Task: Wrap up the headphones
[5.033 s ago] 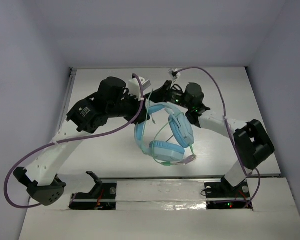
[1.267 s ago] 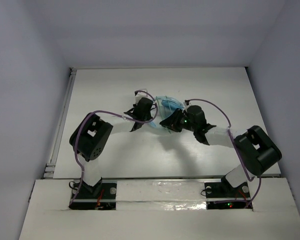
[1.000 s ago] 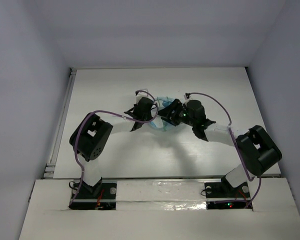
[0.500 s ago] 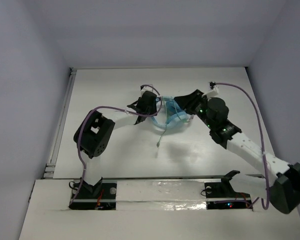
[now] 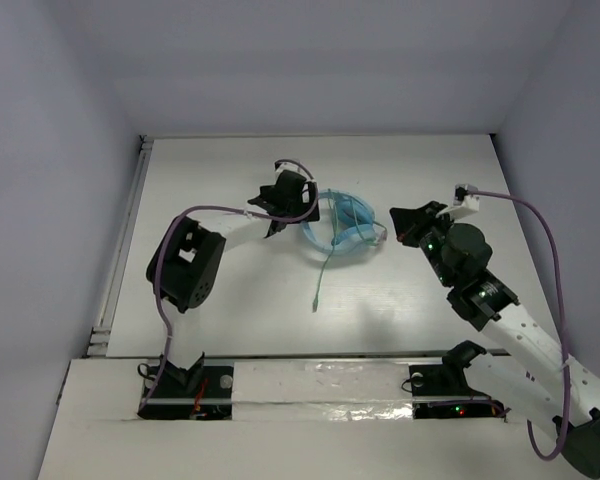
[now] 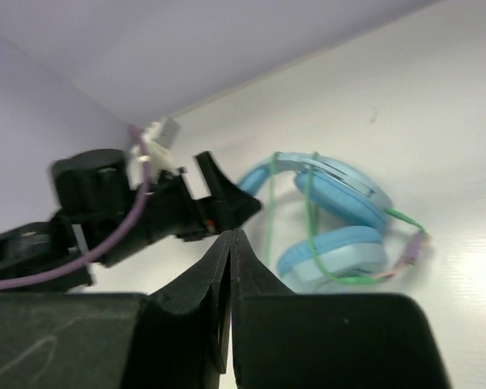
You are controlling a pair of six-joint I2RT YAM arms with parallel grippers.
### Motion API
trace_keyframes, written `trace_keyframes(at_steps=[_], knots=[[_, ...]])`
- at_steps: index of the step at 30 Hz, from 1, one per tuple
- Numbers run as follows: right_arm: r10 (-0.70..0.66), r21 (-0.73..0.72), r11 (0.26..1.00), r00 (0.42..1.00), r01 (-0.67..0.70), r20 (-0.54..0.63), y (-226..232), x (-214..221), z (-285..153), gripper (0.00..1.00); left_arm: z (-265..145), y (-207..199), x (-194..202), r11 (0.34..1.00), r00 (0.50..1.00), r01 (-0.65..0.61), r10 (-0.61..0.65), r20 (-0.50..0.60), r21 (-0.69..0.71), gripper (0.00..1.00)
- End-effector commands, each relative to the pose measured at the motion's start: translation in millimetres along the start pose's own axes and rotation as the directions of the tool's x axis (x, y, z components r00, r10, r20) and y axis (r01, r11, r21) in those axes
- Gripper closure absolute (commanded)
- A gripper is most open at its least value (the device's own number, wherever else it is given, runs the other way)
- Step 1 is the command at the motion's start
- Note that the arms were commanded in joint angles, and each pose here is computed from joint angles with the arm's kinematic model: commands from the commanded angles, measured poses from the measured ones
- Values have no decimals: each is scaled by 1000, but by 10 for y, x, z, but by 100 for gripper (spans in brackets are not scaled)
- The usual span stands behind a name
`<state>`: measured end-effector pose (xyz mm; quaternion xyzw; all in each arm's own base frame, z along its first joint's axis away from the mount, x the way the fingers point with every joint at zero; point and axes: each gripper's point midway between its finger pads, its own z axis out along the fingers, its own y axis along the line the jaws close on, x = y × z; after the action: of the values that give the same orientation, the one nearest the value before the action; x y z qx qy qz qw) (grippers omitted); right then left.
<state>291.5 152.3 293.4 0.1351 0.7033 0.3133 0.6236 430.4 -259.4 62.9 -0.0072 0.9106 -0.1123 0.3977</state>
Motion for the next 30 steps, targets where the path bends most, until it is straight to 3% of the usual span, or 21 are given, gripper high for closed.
trace_keyframes(at_steps=[1, 3, 6, 7, 9, 10, 12, 13, 18, 23, 30], knots=[[-79, 73, 994, 997, 78, 11, -173, 5, -11, 94, -303, 19, -331, 999, 994, 31, -32, 106, 15, 1], [-83, 102, 991, 996, 81, 15, -228, 1, -9, 88, -579, 10, -516, 997, 982, 55, -62, 177, 48, 1], [-73, 102, 992, 997, 71, 16, -217, -6, -7, 60, -1030, -46, -839, 990, 952, 72, -104, 288, 121, 1], [-69, 110, 992, 997, 66, 26, -217, -42, -11, 45, -1230, -43, -925, 986, 939, 75, -119, 323, 148, 1], [-68, 114, 991, 997, 64, 36, -202, -95, -25, 33, -1385, -14, -924, 984, 933, 69, -122, 339, 165, 1], [-66, 113, 992, 997, 61, 37, -191, -114, -37, 23, -1468, -5, -949, 983, 928, 69, -127, 352, 173, 1], [-71, 112, 991, 997, 67, 29, -152, -162, -67, 13, -1739, -6, -1066, 975, 905, 68, -149, 398, 211, 1], [-74, 113, 991, 997, 70, 29, -132, -197, -74, 2, -1805, -12, -1061, 972, 904, 60, -149, 401, 226, 1], [-49, 106, 994, 995, 40, 83, -11, -491, -228, 0, -2503, 32, -1302, 955, 846, 38, -188, 499, 295, 1], [-11, 114, 993, 978, -13, 209, -40, -855, -575, 0, -3037, 377, -1384, 973, 796, 76, -192, 574, 219, 1], [12, 175, 982, 942, -75, 336, -269, -1142, -1019, 0, -3287, 697, -1194, 984, 772, 78, -163, 615, 163, 1]])
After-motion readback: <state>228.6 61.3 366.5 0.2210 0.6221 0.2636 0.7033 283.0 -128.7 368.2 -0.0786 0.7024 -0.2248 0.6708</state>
